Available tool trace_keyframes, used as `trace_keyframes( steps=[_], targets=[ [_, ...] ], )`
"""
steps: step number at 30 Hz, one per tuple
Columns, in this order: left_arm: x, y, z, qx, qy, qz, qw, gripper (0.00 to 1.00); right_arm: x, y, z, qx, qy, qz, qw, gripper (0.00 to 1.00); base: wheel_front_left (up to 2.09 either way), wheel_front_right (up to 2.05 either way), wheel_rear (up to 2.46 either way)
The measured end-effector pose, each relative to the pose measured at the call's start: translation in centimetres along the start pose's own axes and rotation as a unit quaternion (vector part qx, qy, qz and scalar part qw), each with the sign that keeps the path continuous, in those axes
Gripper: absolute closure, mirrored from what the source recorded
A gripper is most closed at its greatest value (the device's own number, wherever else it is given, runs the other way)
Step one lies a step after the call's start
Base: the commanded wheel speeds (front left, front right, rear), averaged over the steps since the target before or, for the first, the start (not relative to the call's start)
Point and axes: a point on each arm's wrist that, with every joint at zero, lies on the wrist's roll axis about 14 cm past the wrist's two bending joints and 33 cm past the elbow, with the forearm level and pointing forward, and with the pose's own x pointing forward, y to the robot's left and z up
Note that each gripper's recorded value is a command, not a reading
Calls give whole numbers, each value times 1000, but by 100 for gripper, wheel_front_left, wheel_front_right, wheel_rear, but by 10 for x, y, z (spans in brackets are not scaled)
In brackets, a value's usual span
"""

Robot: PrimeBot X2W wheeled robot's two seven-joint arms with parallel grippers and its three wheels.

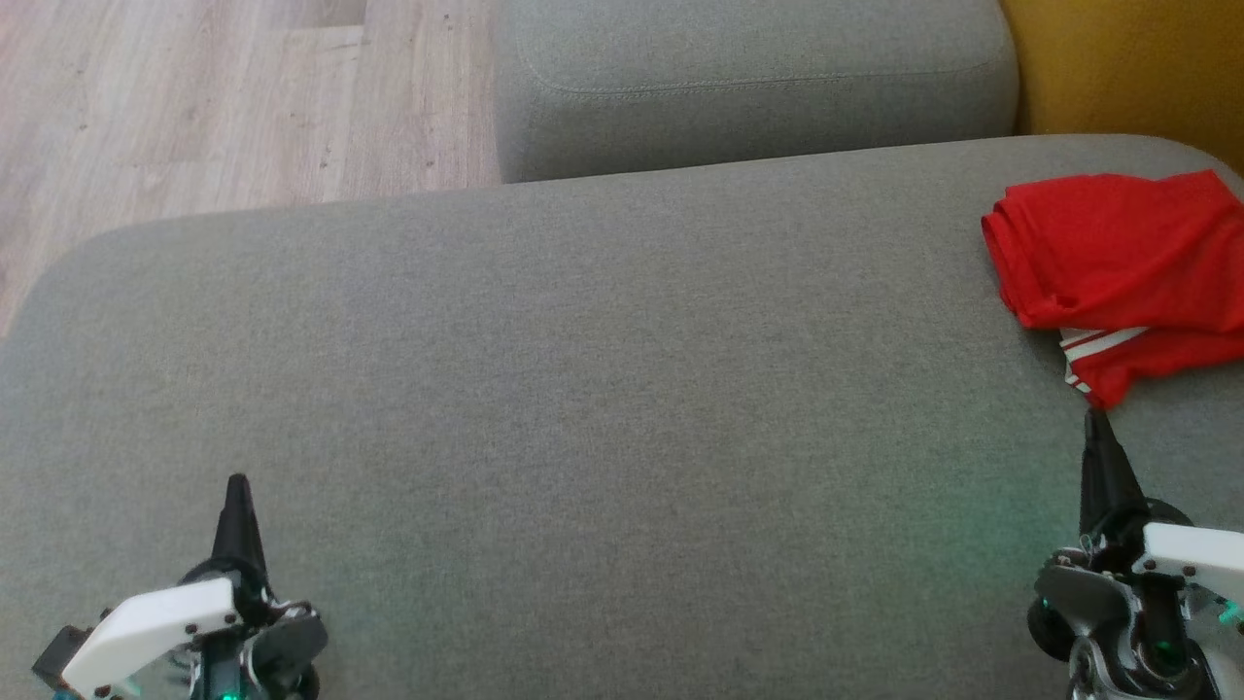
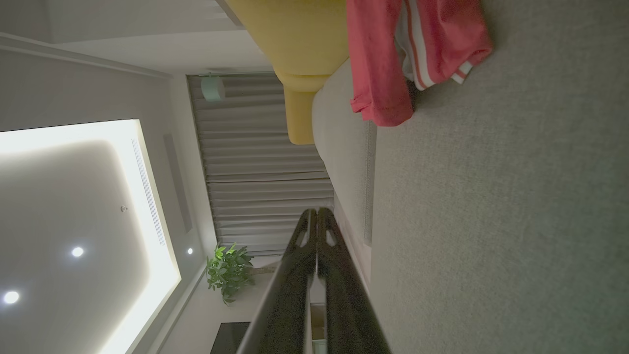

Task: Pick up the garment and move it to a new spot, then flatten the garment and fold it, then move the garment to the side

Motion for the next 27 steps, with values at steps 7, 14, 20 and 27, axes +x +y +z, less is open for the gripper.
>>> trace_keyframes(
  steps=[7, 14, 20, 27],
  targets=[
    [0, 0, 0, 0, 0, 0, 1000, 100, 0, 0, 1, -1, -1, 0, 1000, 100, 0, 0, 0],
    [0, 0, 0, 0, 0, 0, 1000, 100, 0, 0, 1, -1, -1, 0, 1000, 100, 0, 0, 0],
    [0, 0, 0, -1, -1, 0, 1000, 100, 0, 0, 1, -1, -1, 0, 1000, 100, 0, 0, 0],
    [0, 0, 0, -1, -1, 0, 1000, 100, 0, 0, 1, -1, -1, 0, 1000, 100, 0, 0, 0]
  ],
)
